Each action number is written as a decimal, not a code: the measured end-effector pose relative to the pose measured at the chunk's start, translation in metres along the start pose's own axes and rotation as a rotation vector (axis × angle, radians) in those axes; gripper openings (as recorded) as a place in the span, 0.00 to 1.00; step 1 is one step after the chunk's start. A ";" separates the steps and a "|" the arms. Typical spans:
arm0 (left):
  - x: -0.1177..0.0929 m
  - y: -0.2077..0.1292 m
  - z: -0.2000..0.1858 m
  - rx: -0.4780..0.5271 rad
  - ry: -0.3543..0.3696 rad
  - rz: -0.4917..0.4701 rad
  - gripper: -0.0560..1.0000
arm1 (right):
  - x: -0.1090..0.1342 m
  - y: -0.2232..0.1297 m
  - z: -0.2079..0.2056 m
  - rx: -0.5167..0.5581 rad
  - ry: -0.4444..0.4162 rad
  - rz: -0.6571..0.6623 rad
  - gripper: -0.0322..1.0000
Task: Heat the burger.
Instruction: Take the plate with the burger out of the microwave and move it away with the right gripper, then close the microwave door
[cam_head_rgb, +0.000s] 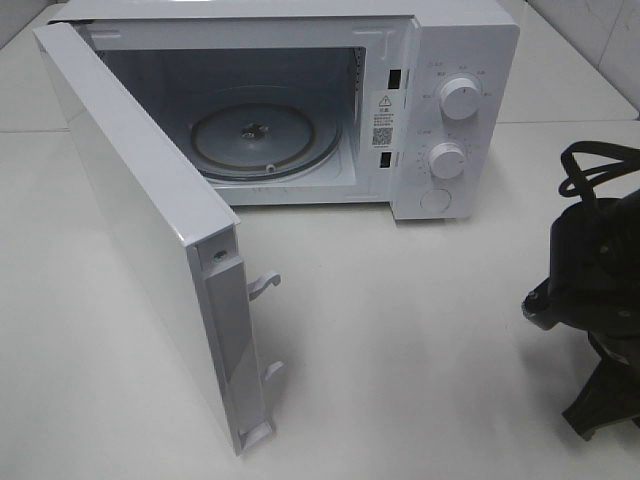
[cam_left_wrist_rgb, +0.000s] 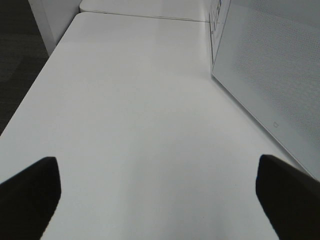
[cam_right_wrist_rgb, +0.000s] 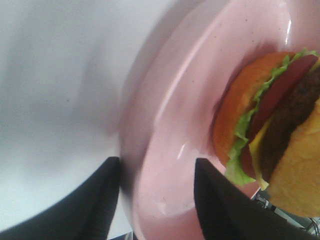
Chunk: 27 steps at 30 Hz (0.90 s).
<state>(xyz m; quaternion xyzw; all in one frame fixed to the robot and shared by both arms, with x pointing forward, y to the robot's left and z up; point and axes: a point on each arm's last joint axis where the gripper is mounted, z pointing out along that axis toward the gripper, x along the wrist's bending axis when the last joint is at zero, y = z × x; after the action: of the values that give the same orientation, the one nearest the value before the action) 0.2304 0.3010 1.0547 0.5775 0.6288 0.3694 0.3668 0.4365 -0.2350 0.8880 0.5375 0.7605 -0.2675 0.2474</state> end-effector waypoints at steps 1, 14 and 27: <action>0.000 0.000 0.000 0.000 0.000 0.000 0.98 | 0.000 0.000 0.000 0.000 0.000 0.000 0.44; 0.000 0.000 0.000 0.000 0.000 0.000 0.98 | -0.024 -0.010 -0.051 -0.241 0.292 0.061 0.63; 0.000 0.000 0.000 0.000 0.000 0.000 0.98 | -0.064 -0.059 -0.113 -0.667 0.604 0.088 0.87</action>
<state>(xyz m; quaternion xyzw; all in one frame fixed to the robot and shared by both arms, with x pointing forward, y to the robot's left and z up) 0.2304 0.3010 1.0547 0.5775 0.6288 0.3694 0.3668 0.3896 -0.2194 1.0215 0.5143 0.8196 0.1717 0.1852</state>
